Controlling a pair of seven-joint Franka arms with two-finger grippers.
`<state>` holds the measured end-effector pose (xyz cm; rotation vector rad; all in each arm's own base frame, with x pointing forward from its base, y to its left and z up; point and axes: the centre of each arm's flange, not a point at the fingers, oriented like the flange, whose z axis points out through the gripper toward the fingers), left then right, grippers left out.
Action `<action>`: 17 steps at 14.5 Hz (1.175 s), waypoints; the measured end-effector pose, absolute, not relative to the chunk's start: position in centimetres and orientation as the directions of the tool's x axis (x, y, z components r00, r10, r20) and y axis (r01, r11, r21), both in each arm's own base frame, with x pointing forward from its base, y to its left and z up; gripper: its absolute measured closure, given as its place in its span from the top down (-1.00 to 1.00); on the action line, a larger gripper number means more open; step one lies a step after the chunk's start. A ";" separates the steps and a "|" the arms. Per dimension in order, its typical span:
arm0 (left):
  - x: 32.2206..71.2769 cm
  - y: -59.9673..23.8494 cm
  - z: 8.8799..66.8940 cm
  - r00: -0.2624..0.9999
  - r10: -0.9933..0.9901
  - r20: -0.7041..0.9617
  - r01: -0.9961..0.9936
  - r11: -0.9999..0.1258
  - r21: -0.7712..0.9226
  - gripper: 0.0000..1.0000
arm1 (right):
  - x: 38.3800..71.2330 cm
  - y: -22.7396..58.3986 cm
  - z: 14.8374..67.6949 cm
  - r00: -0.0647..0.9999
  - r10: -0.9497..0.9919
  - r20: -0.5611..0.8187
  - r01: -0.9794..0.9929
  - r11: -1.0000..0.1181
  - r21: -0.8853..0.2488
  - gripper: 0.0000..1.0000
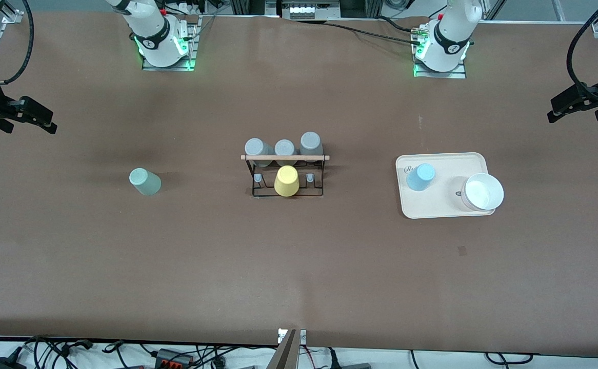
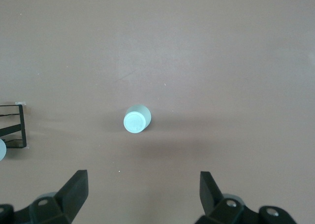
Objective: Hang scattered cups on rack with three cups
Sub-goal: 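Reach the left gripper toward the light blue cup on the tray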
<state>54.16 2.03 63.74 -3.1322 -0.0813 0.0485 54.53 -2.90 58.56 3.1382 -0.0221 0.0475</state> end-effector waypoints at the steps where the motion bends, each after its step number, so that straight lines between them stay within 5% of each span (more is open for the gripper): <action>1: 54.2 2.0 63.7 0.998 0.052 -0.031 0.052 -0.999 -0.009 1.00 | 54.5 -2.9 58.5 0.999 -0.014 0.030 -0.014 -1.000 0.003 1.00; 8: 54.8 1.9 62.0 0.996 0.050 -0.075 0.049 -0.999 -0.009 1.00 | 54.5 -2.8 58.5 0.999 -0.013 0.029 -0.013 -1.000 0.003 1.00; 17: 59.4 -4.1 48.4 0.983 0.055 -0.176 0.068 -0.995 0.072 1.00 | 54.5 -2.6 58.2 1.000 -0.009 0.030 -0.009 -1.000 0.003 1.00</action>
